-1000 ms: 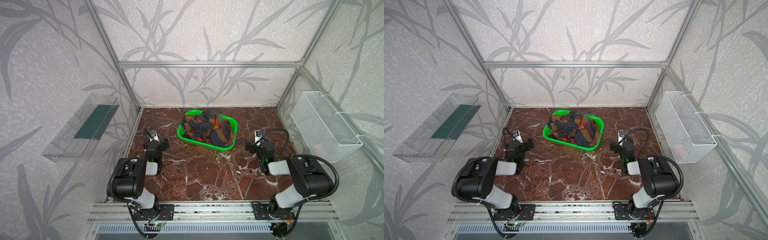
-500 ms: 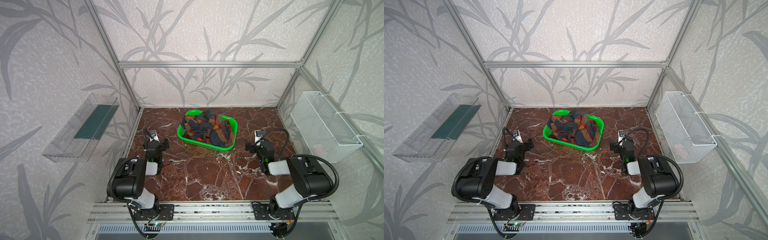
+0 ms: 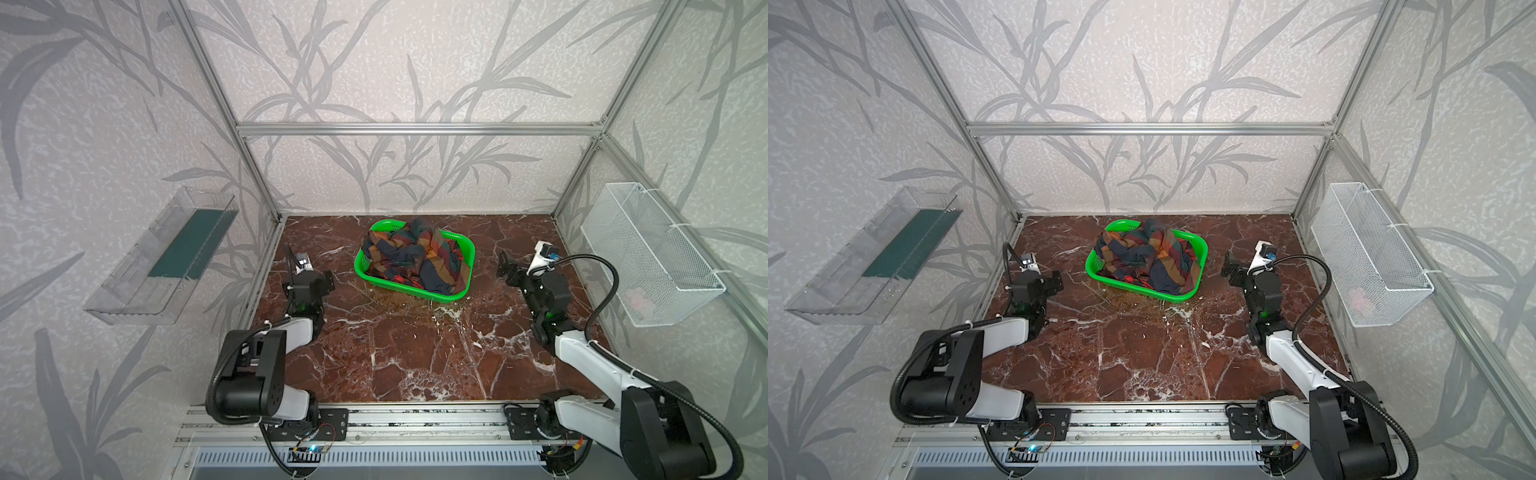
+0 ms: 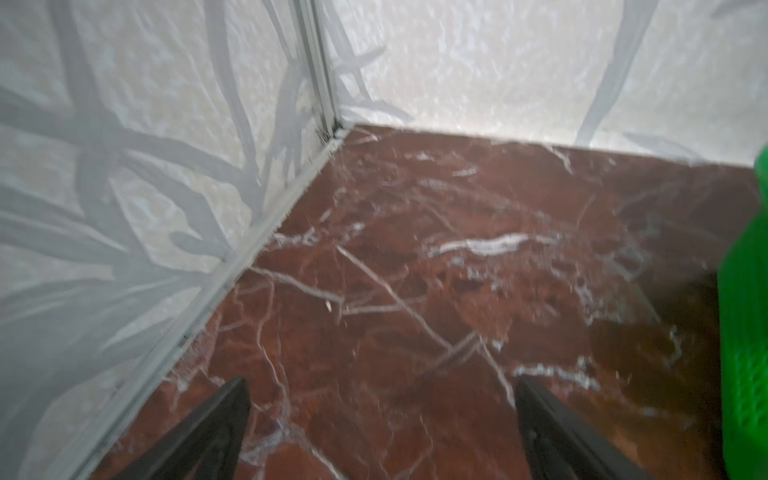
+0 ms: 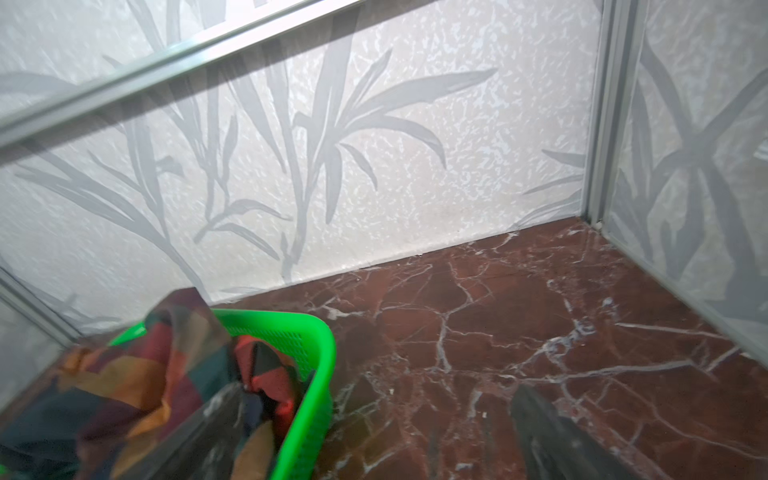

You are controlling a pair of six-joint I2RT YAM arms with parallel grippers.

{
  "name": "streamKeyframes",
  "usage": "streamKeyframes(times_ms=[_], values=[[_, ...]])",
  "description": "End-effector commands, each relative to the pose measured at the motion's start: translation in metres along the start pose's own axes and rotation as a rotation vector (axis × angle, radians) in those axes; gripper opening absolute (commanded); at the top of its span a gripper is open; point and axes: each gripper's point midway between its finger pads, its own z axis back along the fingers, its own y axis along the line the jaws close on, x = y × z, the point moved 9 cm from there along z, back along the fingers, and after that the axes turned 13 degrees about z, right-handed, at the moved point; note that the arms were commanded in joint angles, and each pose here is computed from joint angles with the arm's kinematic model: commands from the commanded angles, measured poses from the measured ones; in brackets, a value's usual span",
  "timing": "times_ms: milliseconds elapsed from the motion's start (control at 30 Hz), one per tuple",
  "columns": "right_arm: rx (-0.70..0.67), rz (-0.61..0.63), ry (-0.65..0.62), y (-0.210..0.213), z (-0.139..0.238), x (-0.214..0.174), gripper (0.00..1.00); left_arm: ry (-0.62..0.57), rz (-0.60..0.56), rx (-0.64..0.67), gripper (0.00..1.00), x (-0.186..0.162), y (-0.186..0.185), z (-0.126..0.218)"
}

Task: Fold and stack the long sleeve shirts
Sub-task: 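Reach the right gripper into the green basket and grasp the multicolour shirt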

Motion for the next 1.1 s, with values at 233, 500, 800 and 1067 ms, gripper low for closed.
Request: streamKeyframes(times_ms=[233, 500, 800, 1067], values=[[0.293, -0.227, 0.474, 0.063, -0.023, 0.007, 1.00, 0.040, 0.575, -0.166, 0.99, 0.086, -0.007, 0.088], [0.255, -0.164, 0.741, 0.112, -0.021, -0.020, 0.92, 0.017, 0.506, -0.210, 0.99, 0.079, 0.014, 0.146], [0.126, -0.140, 0.796, 0.106, -0.025, -0.047, 0.81, 0.032, 0.355, -0.145, 0.99, 0.066, 0.020, 0.163], [0.146, -0.182, 0.852, 0.116, -0.041, -0.061, 0.74, 0.071, 0.355, -0.164, 0.99, 0.064, 0.016, 0.161]])
